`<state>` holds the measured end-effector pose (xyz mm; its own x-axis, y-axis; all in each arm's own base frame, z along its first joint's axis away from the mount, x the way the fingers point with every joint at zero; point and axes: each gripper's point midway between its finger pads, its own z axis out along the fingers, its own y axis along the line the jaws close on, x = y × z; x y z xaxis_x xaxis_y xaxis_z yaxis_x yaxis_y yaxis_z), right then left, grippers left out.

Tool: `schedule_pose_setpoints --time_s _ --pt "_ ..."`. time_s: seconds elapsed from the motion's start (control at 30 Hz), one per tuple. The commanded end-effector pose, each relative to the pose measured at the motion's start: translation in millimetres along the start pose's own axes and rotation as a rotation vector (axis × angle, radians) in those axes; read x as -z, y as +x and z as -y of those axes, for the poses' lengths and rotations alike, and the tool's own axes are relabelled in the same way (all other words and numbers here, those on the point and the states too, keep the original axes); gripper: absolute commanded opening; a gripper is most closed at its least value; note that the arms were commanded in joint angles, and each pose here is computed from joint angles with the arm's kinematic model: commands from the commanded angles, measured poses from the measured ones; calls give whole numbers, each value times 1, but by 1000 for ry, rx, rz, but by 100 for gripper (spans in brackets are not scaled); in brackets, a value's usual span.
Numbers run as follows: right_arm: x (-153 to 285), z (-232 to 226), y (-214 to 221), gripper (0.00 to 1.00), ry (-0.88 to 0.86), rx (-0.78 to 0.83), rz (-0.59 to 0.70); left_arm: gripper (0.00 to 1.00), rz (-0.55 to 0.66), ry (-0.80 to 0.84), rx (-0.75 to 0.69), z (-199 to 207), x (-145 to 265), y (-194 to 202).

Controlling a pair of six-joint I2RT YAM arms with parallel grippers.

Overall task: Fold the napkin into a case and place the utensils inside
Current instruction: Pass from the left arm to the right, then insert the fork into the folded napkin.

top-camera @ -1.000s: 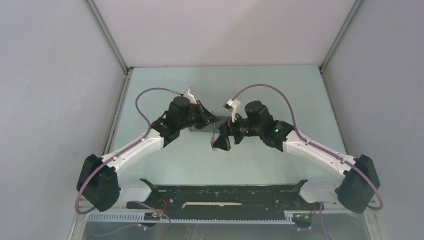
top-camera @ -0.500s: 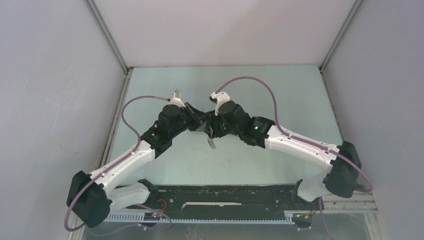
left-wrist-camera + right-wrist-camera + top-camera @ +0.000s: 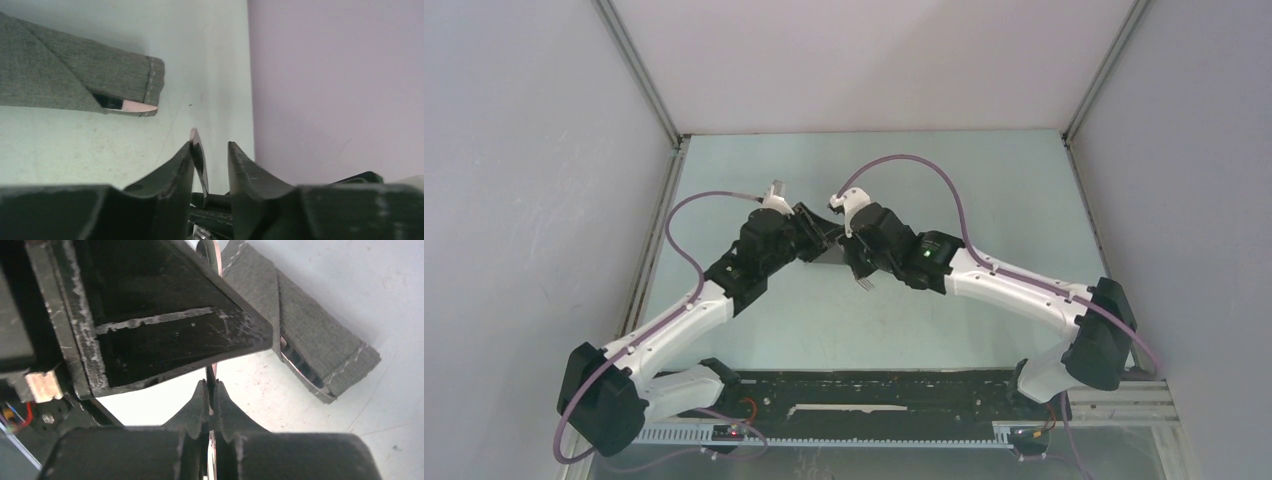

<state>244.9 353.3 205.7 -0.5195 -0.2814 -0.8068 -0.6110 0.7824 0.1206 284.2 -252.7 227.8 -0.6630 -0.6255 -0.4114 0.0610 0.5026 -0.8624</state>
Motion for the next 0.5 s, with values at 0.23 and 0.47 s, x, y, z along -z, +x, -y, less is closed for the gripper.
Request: schedule_pose_setpoints --time_s 0.23,0.47 --pt "-11 112 51 0 -135 705 -363 88 -122 -267 -97 -102 24 -38" --pt "-36 161 70 0 -3 945 -629 73 -316 -381 -130 -155 2 -37"
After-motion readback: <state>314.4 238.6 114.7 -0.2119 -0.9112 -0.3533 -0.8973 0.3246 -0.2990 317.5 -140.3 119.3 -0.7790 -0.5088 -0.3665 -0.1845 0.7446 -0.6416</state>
